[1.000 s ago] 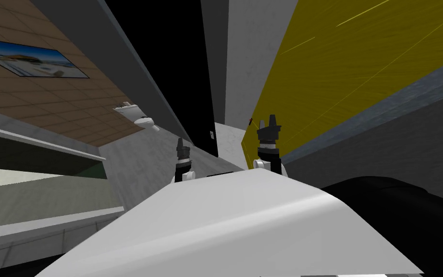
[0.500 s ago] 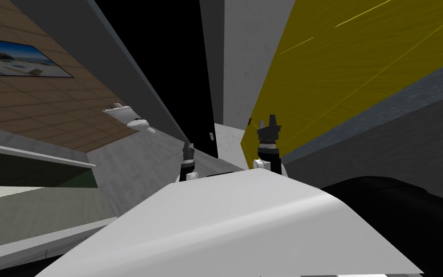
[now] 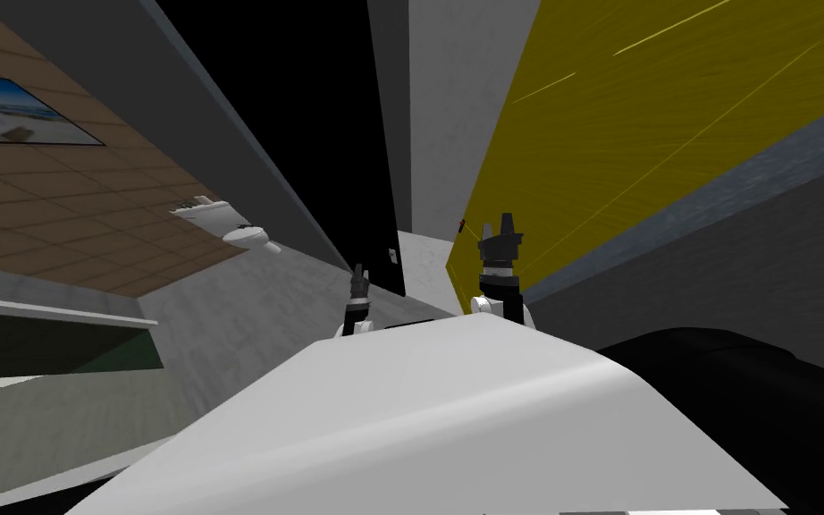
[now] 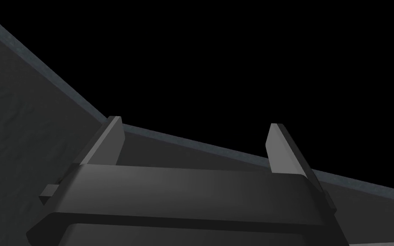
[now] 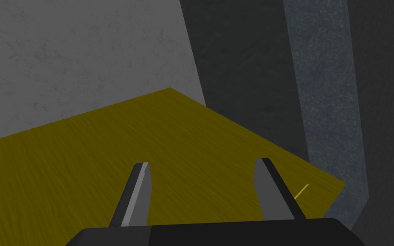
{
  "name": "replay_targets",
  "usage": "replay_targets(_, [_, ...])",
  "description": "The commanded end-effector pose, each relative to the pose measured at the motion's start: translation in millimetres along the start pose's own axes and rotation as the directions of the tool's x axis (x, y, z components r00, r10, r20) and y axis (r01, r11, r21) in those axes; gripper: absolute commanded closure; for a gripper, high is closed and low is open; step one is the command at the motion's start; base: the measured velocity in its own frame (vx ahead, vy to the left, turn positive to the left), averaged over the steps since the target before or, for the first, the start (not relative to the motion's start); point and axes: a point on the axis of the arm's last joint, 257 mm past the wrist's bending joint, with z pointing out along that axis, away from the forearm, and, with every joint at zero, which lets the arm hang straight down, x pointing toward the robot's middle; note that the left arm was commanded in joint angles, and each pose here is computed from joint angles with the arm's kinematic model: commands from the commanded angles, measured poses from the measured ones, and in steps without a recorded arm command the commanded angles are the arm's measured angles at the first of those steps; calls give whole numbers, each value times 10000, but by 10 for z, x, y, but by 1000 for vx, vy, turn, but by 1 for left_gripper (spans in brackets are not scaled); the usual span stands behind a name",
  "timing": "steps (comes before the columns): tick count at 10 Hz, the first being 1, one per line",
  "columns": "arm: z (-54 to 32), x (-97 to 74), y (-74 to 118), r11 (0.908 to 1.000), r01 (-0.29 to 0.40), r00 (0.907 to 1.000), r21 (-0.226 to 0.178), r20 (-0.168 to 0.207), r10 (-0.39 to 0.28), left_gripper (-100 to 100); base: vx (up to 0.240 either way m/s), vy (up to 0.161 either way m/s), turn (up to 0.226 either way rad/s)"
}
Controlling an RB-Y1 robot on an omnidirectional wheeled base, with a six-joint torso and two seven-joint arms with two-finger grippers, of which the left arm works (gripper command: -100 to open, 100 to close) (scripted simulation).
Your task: Push the door open
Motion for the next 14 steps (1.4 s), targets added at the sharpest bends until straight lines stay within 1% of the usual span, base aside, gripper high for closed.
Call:
replay_targets(1, [-55,112,170,9993,172,9995,-342,-247,-180,-100,76,79,-127])
replay_targets(2, [-59,112,178,9992,171,9995,-360,-248,-180,-100,57,77,-60])
replay_targets(5, [-138,344,448,9951,421,9964,-893,-691,-483,-100,61,86,-112])
replay_targets(6, [-162,346,493,9941,412,9964,-999,-695,-483,-100,50,67,-46])
replay_targets(9, [-285,566,772,9853,582,9909,-1609,-1109,-767,-100,55,70,-112])
replay_targets(10, [-285,566,772,9853,582,9909,-1609,-1109,-767,-100,41,57,-39])
replay_targets(11, [-329,635,857,9816,624,9886,-1802,-1237,-856,-100,34,51,-55])
replay_targets(12, [-355,700,911,9791,669,9863,-1922,-1357,-941,-100,57,62,-128])
replay_targets(13, [-416,765,1010,9740,690,9837,-2160,-1478,-1024,-100,65,73,-111])
replay_targets(14, [-455,827,1074,9702,717,9810,-2314,-1593,-1104,-100,77,106,-96])
